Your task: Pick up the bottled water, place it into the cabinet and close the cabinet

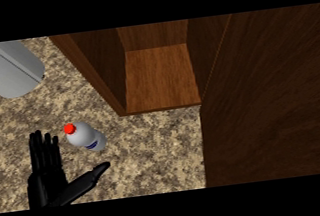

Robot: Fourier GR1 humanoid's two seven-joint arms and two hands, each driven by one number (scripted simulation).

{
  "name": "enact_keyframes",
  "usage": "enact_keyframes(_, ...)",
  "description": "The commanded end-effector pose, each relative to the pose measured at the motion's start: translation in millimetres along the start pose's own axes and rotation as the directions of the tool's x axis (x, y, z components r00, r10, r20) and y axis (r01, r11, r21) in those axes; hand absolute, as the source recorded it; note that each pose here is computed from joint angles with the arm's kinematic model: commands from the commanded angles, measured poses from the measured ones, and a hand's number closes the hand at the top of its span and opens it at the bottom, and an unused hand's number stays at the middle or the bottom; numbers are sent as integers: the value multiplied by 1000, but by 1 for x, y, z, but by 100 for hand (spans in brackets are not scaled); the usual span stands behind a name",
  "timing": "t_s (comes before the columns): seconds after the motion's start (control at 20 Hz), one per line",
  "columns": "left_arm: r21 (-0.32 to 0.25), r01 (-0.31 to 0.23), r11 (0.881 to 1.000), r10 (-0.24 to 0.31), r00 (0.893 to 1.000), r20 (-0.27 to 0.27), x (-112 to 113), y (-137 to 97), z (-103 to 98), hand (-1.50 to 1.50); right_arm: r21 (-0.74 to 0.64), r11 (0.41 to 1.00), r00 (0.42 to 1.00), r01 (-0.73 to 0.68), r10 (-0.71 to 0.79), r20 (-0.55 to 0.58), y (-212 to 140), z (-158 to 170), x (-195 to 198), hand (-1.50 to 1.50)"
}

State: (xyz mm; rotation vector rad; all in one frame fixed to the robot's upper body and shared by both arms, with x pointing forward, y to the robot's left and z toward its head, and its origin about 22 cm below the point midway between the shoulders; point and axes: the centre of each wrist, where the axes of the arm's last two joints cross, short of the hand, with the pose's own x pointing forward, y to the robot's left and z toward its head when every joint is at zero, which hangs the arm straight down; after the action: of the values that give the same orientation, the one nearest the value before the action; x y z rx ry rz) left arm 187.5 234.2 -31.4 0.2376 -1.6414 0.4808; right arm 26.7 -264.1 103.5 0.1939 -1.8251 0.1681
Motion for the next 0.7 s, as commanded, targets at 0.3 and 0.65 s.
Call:
enact_keyframes(0.3,17,-25,1000,26,1000,-10,-51,-5,-36,-150,10,999,997,-41,40,69,0,3,37,-150)
enact_keyframes(0.65,61,6,998,-6,1000,-8,-82,8,-35,-150,29,999,998,-20,18,68,0,8,51,-150)
